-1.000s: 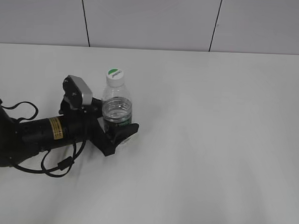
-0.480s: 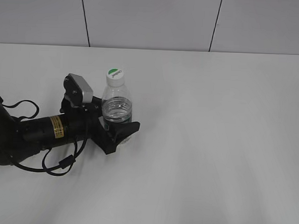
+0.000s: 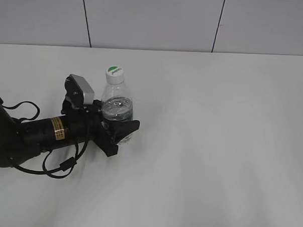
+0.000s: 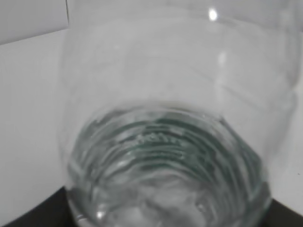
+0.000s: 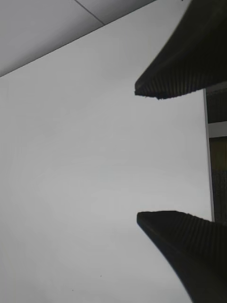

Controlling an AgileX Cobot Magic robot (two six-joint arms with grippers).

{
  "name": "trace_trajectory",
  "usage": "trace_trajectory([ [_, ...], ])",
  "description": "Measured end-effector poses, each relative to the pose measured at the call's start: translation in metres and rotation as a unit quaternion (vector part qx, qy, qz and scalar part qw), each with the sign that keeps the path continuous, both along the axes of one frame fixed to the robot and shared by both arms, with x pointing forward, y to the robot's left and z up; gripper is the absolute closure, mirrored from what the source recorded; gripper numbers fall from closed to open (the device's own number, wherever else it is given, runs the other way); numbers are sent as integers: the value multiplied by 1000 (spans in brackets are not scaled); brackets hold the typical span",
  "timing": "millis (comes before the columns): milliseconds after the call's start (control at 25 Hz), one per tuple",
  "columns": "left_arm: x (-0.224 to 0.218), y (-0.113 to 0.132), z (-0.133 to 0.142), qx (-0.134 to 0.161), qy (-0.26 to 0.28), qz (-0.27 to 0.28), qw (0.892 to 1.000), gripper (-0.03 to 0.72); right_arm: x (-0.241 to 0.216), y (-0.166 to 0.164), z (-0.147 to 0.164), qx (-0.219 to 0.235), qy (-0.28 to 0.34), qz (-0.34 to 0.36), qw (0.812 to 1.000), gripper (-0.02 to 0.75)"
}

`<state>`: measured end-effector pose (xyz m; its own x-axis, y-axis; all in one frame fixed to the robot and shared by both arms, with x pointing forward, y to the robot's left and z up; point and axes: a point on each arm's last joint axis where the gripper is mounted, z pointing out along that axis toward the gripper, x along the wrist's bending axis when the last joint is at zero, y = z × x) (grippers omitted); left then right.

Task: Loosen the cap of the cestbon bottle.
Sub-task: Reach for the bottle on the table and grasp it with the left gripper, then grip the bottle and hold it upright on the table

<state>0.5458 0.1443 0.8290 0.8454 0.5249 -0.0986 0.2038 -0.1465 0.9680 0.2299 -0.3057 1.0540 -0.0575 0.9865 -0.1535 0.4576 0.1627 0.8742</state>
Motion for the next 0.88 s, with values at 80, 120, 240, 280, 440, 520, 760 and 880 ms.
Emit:
trace_trajectory([
  [80, 0, 0, 0, 0, 0, -1, 1000, 276, 0, 0, 0, 0, 0, 0, 1000, 174],
  [120, 0, 0, 0, 0, 0, -2, 1000, 276, 0, 0, 0, 0, 0, 0, 1000, 174],
  [240, -1, 0, 0, 1, 0, -5, 1000, 276, 0, 0, 0, 0, 0, 0, 1000, 174],
  [280, -1, -1, 0, 1, 0, -7, 1000, 276, 0, 0, 0, 0, 0, 0, 1000, 174],
  [440, -2, -1, 0, 2, -1, -13, 1000, 276, 0, 0, 0, 0, 0, 0, 1000, 174],
  [520, -3, -2, 0, 4, -1, -22, 1000, 276, 0, 0, 0, 0, 0, 0, 1000, 174],
  [760, -14, -7, -1, 12, -9, -95, 995, 276, 0, 0, 0, 0, 0, 0, 1000, 174],
  [880, -18, -9, -1, 14, -12, -122, 992, 276, 0, 0, 0, 0, 0, 0, 1000, 174],
])
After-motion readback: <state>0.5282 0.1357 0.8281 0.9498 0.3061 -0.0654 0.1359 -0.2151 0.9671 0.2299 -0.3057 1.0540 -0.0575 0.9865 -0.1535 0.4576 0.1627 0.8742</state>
